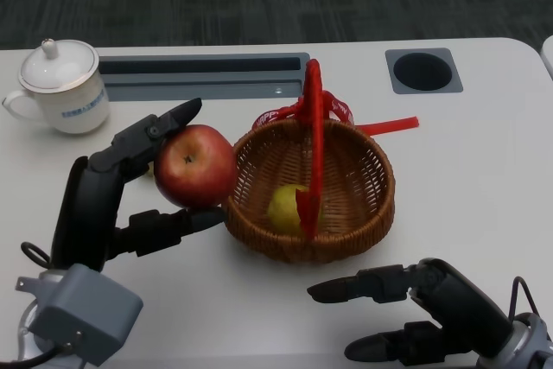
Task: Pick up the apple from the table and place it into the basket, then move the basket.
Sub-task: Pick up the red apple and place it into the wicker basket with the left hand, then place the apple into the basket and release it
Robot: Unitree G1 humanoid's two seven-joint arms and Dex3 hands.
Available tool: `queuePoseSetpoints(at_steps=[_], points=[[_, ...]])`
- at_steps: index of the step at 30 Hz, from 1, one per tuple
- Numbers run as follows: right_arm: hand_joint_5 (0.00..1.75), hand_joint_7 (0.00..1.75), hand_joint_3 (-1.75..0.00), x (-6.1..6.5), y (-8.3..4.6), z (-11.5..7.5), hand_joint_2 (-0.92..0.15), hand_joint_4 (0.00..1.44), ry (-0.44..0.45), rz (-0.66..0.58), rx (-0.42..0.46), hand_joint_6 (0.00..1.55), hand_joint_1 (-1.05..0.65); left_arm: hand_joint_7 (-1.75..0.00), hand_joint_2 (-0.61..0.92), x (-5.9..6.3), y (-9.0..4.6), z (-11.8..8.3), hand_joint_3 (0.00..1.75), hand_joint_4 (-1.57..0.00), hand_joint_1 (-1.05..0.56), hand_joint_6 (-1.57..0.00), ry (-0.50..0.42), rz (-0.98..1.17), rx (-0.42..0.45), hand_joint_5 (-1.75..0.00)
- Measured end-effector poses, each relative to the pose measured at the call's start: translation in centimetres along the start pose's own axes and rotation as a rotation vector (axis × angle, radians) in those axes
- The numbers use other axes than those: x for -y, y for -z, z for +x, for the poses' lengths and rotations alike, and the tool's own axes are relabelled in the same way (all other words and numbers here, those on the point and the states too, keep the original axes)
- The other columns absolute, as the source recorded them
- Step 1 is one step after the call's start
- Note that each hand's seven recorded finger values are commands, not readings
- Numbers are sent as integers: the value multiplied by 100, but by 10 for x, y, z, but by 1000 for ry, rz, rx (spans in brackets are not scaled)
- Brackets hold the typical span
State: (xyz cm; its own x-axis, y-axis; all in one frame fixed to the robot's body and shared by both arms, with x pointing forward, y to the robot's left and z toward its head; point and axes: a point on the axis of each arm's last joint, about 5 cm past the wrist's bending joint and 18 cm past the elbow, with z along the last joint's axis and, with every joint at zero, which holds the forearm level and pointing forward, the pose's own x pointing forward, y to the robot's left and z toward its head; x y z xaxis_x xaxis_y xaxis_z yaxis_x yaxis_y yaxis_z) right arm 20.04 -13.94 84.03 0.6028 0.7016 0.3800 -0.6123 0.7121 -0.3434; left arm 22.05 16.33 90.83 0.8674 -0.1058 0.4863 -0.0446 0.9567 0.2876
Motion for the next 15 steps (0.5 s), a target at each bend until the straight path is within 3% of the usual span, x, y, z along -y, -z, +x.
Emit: queuePoseSetpoints(at_steps=[8,15], points=[[0,0,0,0,0,0,-88,90,1,0,2,83,-39,0,83,7,-4,12,0,-120,-21,-108,14,0,45,-2],[0,0,0,-1,0,-1,-89,91,9,-4,10,84,-38,0,84,26,1,27,0,-121,-23,-107,58,-39,36,-1]])
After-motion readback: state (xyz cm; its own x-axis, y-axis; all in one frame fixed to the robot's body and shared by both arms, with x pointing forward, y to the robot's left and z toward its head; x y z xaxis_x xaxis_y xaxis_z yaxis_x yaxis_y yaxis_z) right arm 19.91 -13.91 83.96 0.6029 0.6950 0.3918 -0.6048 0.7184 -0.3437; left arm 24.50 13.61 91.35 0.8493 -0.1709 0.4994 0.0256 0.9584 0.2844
